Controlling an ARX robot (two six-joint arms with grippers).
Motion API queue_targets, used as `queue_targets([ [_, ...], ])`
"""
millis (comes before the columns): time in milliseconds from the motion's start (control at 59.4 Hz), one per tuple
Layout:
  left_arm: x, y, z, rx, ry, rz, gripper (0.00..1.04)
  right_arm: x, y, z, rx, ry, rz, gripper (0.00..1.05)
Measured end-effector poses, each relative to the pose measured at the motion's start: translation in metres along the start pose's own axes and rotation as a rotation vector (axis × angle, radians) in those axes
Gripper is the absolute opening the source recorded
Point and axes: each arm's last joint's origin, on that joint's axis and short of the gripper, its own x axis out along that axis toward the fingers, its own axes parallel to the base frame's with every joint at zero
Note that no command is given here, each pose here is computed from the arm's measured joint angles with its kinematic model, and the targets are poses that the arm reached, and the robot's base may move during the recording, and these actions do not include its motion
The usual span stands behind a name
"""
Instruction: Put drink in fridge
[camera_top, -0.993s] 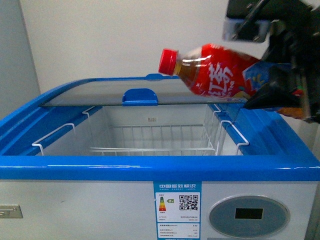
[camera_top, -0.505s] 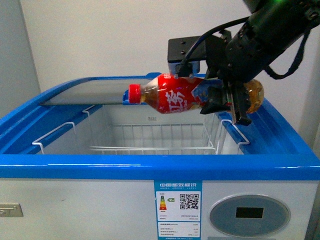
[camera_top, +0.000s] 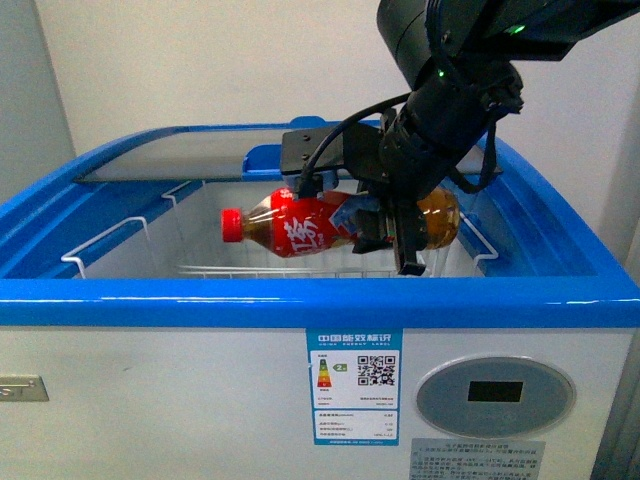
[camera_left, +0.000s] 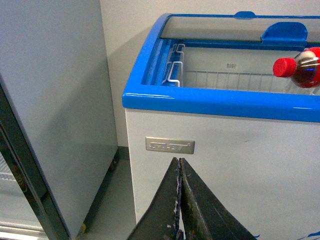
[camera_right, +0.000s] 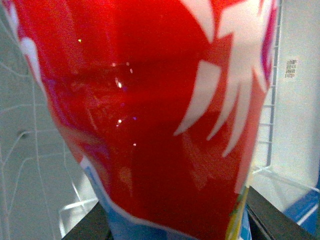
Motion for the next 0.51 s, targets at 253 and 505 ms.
queue_targets([
  [253, -0.011, 0.0, -0.003, 0.0, 0.006, 0.0, 0.03, 0.014, 0.008, 0.013, 0.003, -0.026, -0.002, 0.53],
  [505, -0.011, 0.0, -0.003, 0.0, 0.005, 0.0, 0.03, 0.008, 0.004, 0.016, 0.046, -0.055, -0.015, 0.98],
])
